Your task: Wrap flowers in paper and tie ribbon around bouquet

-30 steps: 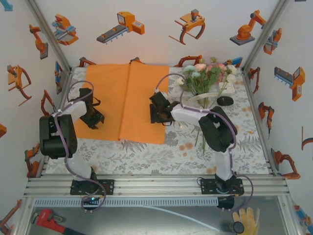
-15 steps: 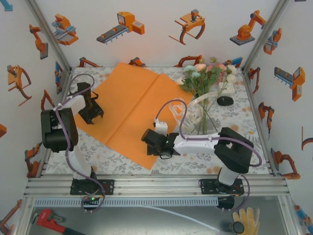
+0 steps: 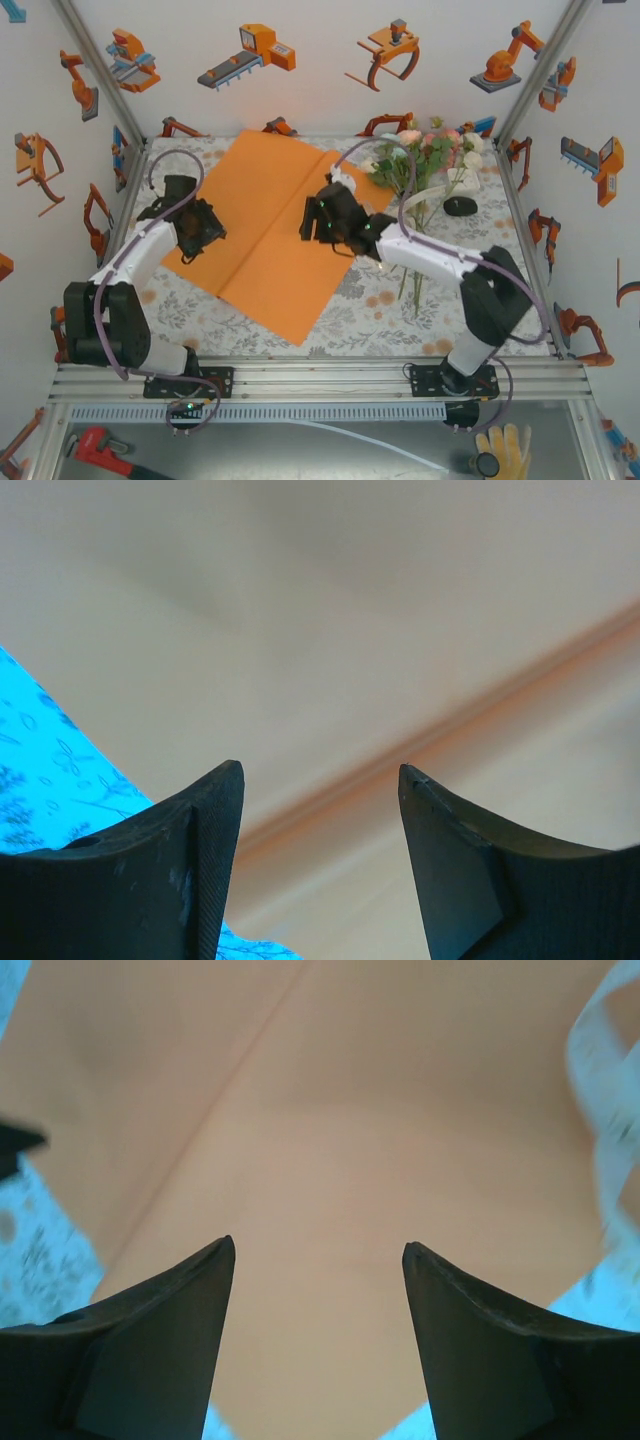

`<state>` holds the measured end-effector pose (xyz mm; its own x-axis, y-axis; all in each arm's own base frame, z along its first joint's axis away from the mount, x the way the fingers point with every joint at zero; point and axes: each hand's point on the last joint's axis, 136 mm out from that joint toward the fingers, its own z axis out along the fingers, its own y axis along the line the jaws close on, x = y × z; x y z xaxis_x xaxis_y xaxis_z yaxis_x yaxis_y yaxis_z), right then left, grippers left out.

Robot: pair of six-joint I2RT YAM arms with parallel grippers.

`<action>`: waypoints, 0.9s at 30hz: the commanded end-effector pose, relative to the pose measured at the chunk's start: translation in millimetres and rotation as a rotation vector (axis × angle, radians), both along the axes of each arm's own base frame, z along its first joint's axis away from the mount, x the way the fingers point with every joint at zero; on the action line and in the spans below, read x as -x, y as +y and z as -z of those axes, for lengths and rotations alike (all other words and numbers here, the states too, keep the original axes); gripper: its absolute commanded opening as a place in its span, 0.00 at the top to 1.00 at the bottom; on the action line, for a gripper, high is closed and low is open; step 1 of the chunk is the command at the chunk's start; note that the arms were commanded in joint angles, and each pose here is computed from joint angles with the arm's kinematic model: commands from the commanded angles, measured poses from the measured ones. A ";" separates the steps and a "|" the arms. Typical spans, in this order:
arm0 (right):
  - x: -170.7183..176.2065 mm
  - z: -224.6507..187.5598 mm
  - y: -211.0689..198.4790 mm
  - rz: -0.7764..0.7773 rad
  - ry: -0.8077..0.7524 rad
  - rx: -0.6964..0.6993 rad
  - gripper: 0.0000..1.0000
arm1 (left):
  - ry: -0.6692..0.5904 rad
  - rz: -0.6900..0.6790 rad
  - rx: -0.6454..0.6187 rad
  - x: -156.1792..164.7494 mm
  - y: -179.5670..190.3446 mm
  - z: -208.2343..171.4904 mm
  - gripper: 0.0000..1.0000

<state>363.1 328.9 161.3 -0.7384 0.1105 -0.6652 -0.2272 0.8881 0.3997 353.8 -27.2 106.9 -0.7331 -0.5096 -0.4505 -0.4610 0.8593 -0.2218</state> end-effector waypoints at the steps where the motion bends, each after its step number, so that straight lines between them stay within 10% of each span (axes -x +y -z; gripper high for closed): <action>1: -29.0 31.9 13.7 -0.148 0.000 0.097 0.45 | 0.089 -0.089 -0.028 11.6 13.8 32.7 0.40; 6: -55.7 76.2 7.1 -0.089 0.045 0.201 1.00 | 0.162 -0.100 -0.032 -1.7 24.9 55.1 0.40; 27: 110.1 144.3 -27.7 0.175 0.264 0.202 1.00 | 0.265 -0.165 0.033 -28.7 71.0 96.1 0.46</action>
<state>279.0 317.2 39.6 -0.8512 0.1094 -0.5133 -0.0677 0.9470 0.3141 386.4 47.9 33.6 -0.6945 -0.6608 -0.2845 -0.6596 0.7428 -0.1150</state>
